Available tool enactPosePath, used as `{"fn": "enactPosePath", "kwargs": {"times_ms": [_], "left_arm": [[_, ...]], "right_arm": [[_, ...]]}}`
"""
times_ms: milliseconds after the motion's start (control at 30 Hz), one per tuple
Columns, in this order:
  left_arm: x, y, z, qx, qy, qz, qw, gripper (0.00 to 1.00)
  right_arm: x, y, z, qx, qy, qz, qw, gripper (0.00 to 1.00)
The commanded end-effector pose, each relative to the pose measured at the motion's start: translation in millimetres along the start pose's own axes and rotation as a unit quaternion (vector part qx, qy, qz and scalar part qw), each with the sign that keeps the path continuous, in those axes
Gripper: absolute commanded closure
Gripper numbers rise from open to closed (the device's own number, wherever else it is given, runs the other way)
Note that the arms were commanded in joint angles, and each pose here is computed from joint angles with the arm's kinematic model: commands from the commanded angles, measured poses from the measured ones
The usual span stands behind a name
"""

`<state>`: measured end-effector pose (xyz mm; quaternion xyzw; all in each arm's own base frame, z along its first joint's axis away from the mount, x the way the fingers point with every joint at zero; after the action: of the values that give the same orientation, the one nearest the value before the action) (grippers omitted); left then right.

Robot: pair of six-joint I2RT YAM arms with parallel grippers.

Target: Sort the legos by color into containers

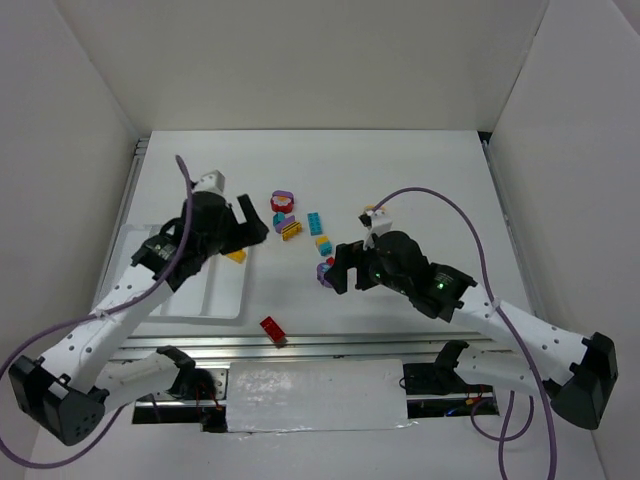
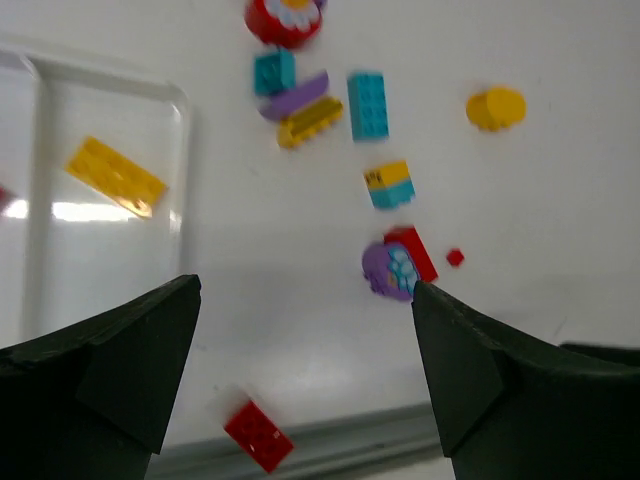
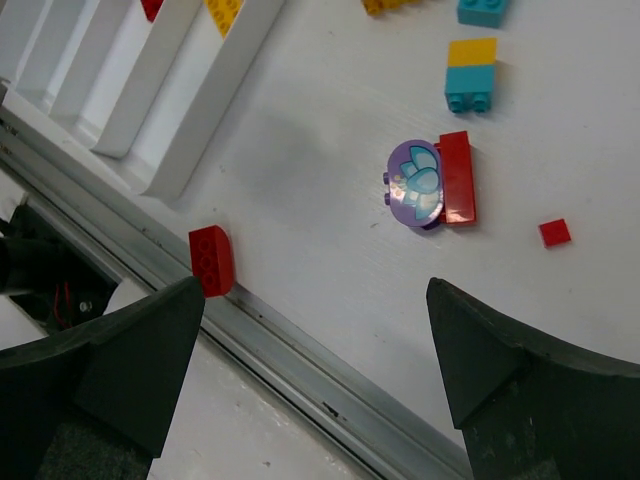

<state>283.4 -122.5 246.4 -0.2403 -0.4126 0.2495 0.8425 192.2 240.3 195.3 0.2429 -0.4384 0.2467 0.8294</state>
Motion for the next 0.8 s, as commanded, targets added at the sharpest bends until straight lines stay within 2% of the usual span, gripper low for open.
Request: {"fn": "enactPosePath", "kwargs": {"times_ms": [0, 33, 67, 100, 133, 167, 200, 267, 333, 367, 400, 467, 767], "left_arm": [[-52, 14, 10, 0.065, 0.035, -0.005, 0.997, 0.00], [-79, 14, 17, 0.074, 0.059, -0.011, 0.995, 0.01], [-87, 14, 19, 0.081, 0.051, -0.001, 0.995, 0.00], [-100, 16, 20, 0.095, 0.049, 0.052, 0.993, 0.00], [-121, 14, 28, 0.095, 0.059, 0.060, 0.992, 0.01], [-133, 13, 30, 0.101, 0.052, 0.110, 0.987, 0.00], [-140, 18, 28, 0.110, 0.033, 0.118, 0.986, 0.01], [-171, 20, 32, 0.135, 0.041, 0.125, 0.982, 0.00], [-184, 17, 34, 0.162, 0.039, 0.117, 0.979, 0.01], [-194, 33, 28, 0.219, 0.028, 0.093, 0.971, 0.00], [-196, 24, 30, 0.230, 0.028, 0.094, 0.968, 0.01], [-209, 32, 27, 0.272, 0.014, 0.076, 0.959, 0.00], [-216, 59, 19, 0.286, -0.007, 0.104, 0.953, 0.01]], "right_arm": [[25, -15, 24, -0.056, -0.045, -0.033, 0.997, 0.00], [24, -17, 29, -0.061, -0.043, -0.034, 0.997, 0.00], [25, -21, 31, -0.074, -0.044, -0.038, 0.996, 0.00], [25, -23, 34, -0.079, -0.042, -0.039, 0.995, 0.00], [25, -23, 36, -0.080, -0.043, -0.039, 0.995, 0.00], [24, -25, 37, -0.084, -0.043, -0.040, 0.995, 0.00], [23, -24, 38, -0.084, -0.044, -0.042, 0.995, 0.00], [21, -25, 40, -0.084, -0.046, -0.044, 0.994, 0.00], [21, -25, 44, -0.081, -0.050, -0.044, 0.994, 0.00], [20, -25, 44, -0.081, -0.050, -0.043, 0.995, 0.00], [20, -26, 46, -0.082, -0.051, -0.043, 0.994, 0.00], [18, -26, 47, -0.082, -0.049, -0.040, 0.995, 0.00], [12, -29, 52, -0.081, -0.052, -0.030, 0.995, 0.00]]}}
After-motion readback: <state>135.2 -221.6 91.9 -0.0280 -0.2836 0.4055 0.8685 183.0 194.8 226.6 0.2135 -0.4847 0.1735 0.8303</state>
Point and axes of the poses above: each gripper's point midway between its finger pads, its own z axis back along the fingers, its own y axis along the line the jaws close on, x = y × z, the point moved 2 cm from there along z, back along the fingers, and after that the axes turned 14 degrees about z, right-handed, at the moved point
